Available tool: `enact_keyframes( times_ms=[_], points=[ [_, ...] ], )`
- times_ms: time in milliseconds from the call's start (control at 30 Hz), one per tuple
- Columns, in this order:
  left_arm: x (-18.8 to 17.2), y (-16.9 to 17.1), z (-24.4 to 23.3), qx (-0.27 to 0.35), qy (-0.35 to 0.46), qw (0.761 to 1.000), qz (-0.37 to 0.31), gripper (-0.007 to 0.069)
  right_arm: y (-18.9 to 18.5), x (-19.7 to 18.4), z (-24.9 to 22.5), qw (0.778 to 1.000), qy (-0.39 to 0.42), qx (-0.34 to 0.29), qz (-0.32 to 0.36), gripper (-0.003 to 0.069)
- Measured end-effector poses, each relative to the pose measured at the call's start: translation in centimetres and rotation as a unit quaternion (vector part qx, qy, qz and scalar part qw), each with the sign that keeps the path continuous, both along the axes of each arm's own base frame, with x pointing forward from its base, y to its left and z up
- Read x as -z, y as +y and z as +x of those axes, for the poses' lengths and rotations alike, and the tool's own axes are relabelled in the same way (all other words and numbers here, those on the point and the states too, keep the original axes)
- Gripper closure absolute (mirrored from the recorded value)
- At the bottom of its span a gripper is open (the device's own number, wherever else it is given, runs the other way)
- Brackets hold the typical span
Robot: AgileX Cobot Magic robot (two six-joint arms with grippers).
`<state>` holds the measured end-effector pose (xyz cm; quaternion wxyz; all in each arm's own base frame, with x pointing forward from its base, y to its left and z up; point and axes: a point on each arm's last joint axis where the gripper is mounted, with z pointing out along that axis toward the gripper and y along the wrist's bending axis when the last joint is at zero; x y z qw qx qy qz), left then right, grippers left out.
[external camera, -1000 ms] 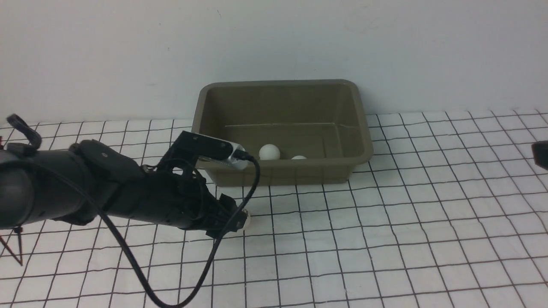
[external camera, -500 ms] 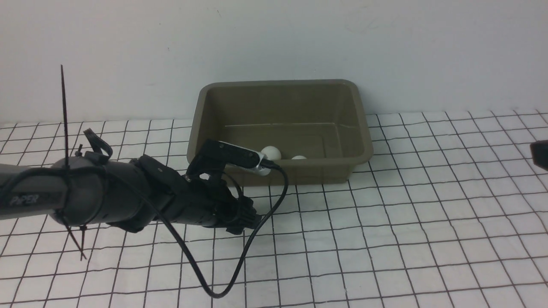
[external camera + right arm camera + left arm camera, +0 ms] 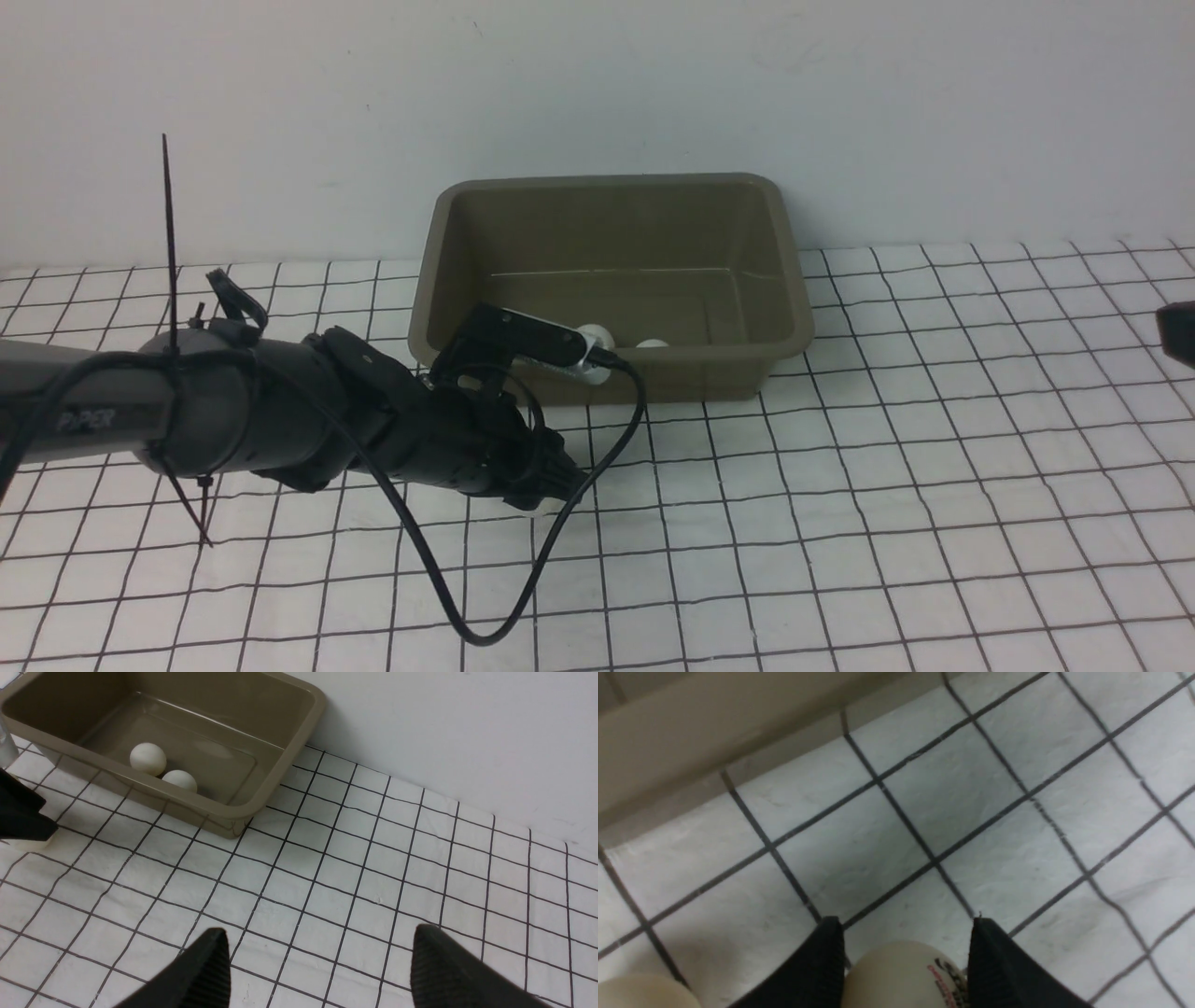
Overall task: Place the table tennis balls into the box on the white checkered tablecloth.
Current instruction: 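Reach for and grasp a ping pong ball on the table beside the basket, then drop the ball into the bin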
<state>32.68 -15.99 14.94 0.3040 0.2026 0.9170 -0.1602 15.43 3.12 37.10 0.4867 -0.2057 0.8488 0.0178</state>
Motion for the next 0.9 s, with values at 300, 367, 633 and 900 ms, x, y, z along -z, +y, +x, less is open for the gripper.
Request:
enact_keyframes(
  times_ms=[300, 367, 633, 900],
  points=[
    [-6.1, -0.6, -1.3, 0.066, -0.056, 0.995, -0.046, 0.0322, 0.0, -0.2, 0.1, 1.000, -0.011, 0.002, 0.002, 0.0186],
    [-8.1, -0.7, -0.7, 0.069, -0.099, 0.991, -0.049, 0.0322, 0.0, -0.2, 0.1, 1.000, -0.010, 0.002, 0.002, 0.0186],
    [-8.0, 0.7, 4.9, 0.032, -0.181, 0.983, 0.019, 0.0322, 0.0, -0.1, 0.0, 1.000, -0.004, 0.001, 0.002, 0.0186],
    [-7.1, 1.4, 7.9, 0.035, -0.167, 0.985, -0.002, 0.0211, 0.1, -0.1, 0.0, 1.000, -0.003, -0.005, 0.006, 0.0186]
  ],
)
